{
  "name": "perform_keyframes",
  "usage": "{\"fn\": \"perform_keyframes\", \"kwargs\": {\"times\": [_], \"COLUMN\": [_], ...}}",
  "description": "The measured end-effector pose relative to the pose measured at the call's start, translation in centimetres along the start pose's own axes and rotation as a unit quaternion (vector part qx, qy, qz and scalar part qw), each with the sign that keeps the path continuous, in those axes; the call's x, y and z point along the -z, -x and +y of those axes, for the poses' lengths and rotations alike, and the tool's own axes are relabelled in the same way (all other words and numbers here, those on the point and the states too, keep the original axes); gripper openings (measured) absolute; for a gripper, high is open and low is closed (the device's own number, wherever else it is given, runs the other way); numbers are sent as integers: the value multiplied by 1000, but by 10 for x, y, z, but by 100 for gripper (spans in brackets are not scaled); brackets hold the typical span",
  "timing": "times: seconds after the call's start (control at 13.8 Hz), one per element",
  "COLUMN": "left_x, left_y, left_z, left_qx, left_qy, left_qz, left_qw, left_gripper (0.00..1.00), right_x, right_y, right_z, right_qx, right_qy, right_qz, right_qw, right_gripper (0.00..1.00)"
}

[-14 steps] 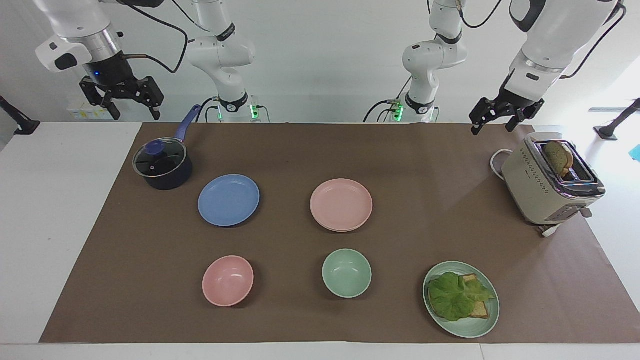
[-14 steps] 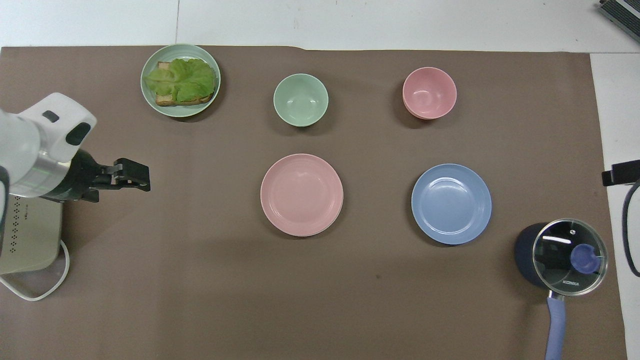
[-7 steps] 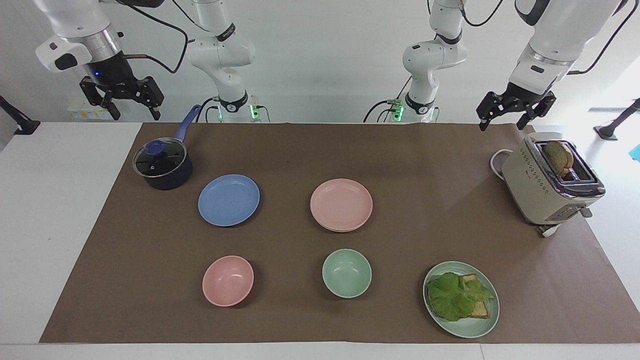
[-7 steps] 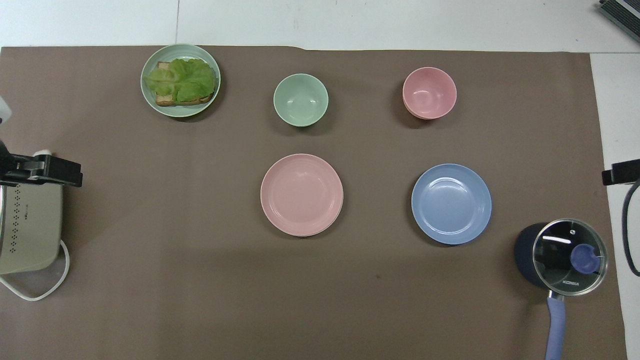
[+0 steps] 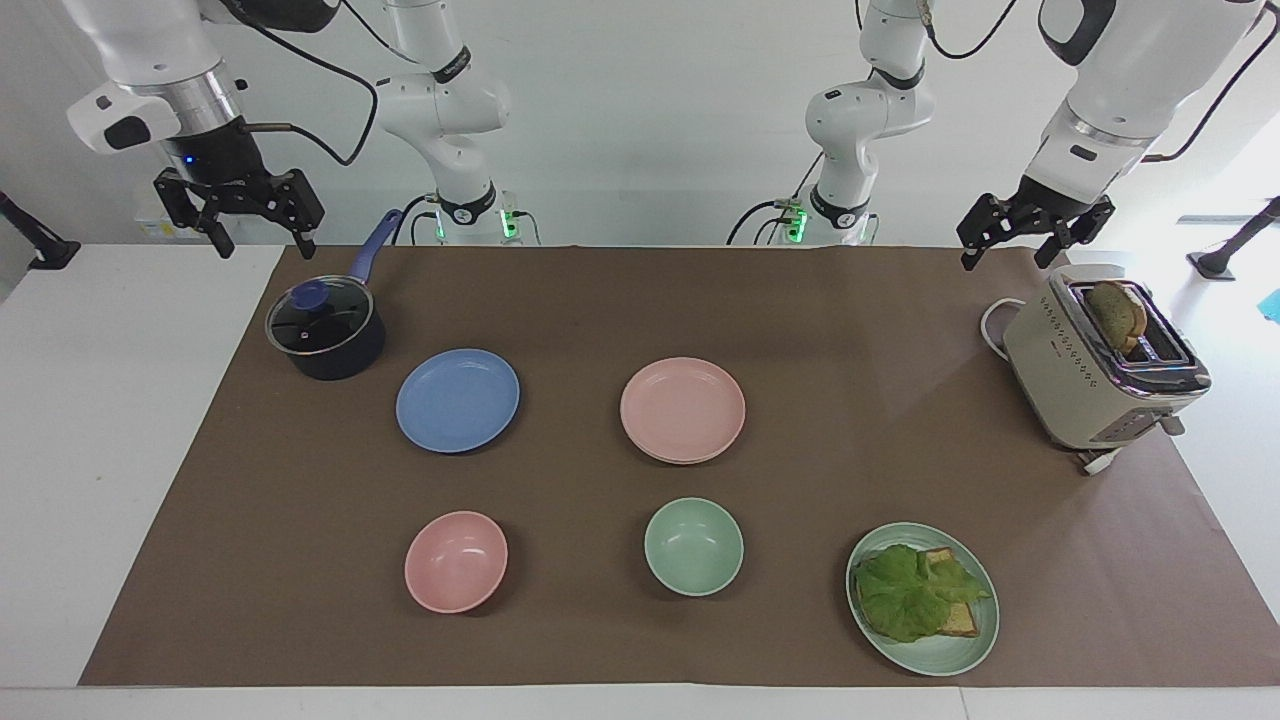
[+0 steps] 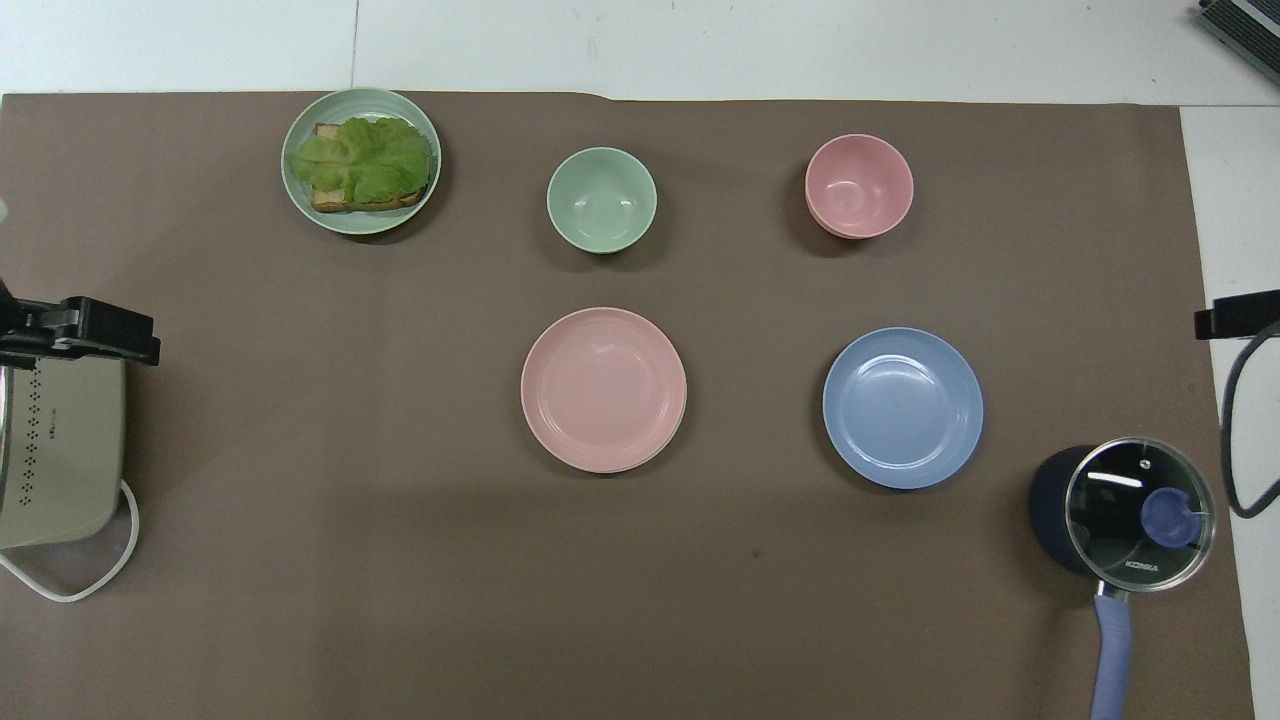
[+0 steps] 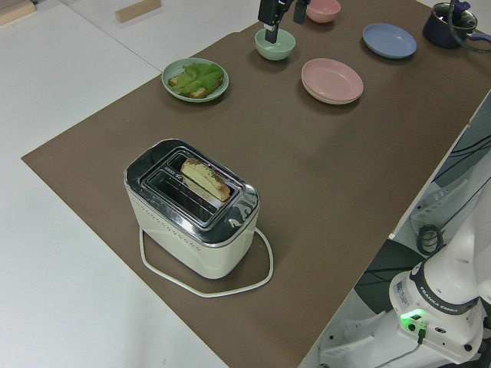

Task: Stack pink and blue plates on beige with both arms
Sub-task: 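Reach the right gripper toward the blue plate rim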

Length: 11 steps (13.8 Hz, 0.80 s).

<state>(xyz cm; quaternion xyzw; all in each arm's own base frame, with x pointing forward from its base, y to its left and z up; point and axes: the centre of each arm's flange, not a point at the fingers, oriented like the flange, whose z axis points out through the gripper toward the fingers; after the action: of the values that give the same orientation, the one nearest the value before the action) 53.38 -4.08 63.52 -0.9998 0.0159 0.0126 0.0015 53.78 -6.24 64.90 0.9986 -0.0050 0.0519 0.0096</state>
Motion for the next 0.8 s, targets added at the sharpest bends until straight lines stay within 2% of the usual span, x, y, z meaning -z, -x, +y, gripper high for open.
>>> {"fn": "perform_keyframes", "kwargs": {"times": [0.29,0.8], "left_x": [0,0], "left_y": [0,0], "left_z": [1,1], "left_qx": [-1,-1], "left_qy": [0,0], "left_qz": [0,0], "left_qw": [1000,1000], "left_gripper": [100,100], "right_x": [-38,-119], "right_y": [-9,-28], "right_z": [-1,-6], "right_qx": [1,12], "right_qy": [1,0], "right_qz": [5,-6], "right_qw": [1000,1000], "right_gripper": [100,100]}}
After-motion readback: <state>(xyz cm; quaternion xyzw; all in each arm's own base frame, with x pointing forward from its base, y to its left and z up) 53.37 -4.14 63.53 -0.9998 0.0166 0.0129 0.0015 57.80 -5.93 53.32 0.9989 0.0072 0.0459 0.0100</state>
